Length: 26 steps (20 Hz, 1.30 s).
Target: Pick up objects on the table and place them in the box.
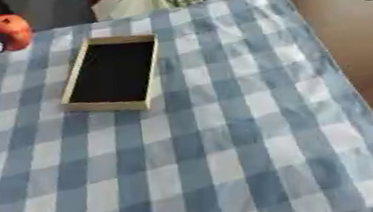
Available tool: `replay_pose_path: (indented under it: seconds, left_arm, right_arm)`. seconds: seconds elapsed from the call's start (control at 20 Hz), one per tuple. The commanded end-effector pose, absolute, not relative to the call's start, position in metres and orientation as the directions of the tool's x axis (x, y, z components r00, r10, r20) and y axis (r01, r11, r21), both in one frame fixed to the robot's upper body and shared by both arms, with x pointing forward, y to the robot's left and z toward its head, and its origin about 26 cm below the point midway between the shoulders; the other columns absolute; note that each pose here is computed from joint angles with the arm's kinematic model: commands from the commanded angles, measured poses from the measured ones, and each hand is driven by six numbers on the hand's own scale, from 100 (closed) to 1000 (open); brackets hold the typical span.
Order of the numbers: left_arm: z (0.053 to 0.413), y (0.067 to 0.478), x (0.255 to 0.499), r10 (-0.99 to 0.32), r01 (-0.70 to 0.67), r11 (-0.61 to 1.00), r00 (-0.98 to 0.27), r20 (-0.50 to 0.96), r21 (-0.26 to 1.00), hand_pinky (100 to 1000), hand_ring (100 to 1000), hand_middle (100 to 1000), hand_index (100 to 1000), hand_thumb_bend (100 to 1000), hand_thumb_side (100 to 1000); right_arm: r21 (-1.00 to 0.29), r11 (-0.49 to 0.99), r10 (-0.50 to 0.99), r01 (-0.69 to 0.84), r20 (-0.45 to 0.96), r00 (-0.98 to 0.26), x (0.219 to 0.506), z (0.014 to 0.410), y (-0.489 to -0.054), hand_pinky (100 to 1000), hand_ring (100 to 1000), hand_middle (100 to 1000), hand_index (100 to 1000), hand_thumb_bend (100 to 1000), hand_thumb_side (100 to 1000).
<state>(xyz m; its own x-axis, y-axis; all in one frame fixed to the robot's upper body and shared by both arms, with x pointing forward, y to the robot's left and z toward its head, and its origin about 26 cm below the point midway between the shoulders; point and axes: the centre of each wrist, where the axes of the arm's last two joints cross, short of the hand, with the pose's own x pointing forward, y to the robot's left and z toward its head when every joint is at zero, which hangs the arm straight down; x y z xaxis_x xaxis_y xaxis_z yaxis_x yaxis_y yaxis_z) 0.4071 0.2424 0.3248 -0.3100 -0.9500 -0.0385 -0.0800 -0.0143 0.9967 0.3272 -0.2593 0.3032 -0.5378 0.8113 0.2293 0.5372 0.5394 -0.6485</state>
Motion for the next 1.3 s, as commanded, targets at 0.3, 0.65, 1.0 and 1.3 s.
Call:
replay_pose_path:
  seconds: [0.3,0.65,1.0,1.3]
  left_arm:
    - [0.328,0.213,0.425,-0.937,-0.121,0.004,-0.348,-0.039,0.993,592,541,523,601,269,118]
    - [0.312,0.193,0.442,-0.928,-0.108,0.008,-0.370,-0.033,0.994,601,550,530,610,293,119]
    - [0.290,0.185,0.455,-0.924,-0.076,-0.013,-0.381,-0.041,0.997,629,574,555,635,344,132]
    - [0.273,0.183,0.462,-0.920,-0.038,-0.084,-0.381,-0.092,0.996,704,640,627,706,477,162]
  right_arm:
    - [-0.618,0.564,0.789,0.547,0.209,-0.578,0.323,0.317,-0.253,732,731,763,829,268,833]
    - [-0.604,0.582,0.776,0.545,0.211,-0.595,0.322,0.320,-0.249,731,730,762,828,264,838]
    - [-0.591,0.594,0.768,0.546,0.214,-0.604,0.321,0.323,-0.247,730,729,761,827,259,837]
    - [-0.587,0.600,0.763,0.543,0.216,-0.609,0.321,0.323,-0.246,730,728,760,827,259,844]
